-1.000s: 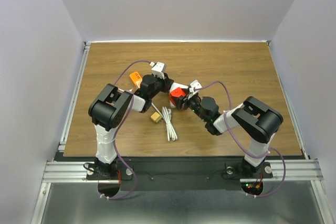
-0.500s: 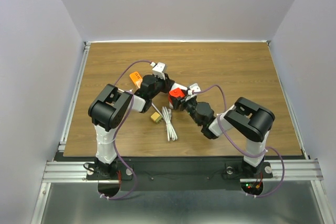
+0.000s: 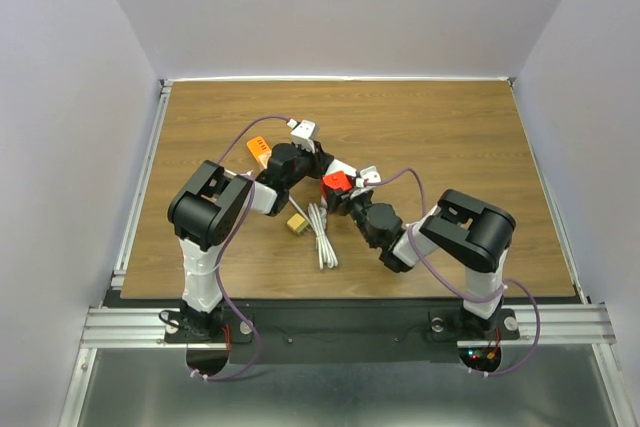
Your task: Insert the plug
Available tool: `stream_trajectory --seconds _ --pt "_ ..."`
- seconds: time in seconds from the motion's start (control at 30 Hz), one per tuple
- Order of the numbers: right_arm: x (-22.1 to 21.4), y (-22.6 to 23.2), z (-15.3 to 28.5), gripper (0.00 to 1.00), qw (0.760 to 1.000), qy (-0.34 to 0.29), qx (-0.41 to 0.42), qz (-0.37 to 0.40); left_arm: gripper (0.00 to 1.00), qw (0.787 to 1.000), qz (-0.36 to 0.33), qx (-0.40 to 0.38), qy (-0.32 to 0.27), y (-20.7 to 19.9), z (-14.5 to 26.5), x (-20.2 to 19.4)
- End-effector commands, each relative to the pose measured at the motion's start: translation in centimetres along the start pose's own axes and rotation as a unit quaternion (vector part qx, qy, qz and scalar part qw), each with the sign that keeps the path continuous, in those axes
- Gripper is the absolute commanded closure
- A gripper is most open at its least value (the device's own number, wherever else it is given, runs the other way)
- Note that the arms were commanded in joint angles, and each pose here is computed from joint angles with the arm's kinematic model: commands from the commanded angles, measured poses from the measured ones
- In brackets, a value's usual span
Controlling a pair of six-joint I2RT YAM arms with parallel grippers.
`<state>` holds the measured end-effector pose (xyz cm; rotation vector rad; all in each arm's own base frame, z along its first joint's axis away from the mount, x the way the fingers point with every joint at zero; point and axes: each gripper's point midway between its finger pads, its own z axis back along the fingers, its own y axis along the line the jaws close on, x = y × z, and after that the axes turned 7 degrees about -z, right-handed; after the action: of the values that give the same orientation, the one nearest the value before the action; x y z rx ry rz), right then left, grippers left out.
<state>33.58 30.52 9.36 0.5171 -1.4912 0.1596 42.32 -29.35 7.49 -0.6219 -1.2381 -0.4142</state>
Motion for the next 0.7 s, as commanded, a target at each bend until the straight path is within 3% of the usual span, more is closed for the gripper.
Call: stream_trajectory --seconds 0.0,0.67 --pt "-14.7 -8.2 8.0 1.00 0.948 0.264 -0.109 0.137 0.74 0.995 0.011 -0.053 0.087 -3.4 1.8 -4.8" --pt "-17.3 -9.5 9.1 1.00 0.908 0.302 -0.178 0.228 0.75 0.994 0.009 -0.058 0.091 -3.5 1.6 -4.8"
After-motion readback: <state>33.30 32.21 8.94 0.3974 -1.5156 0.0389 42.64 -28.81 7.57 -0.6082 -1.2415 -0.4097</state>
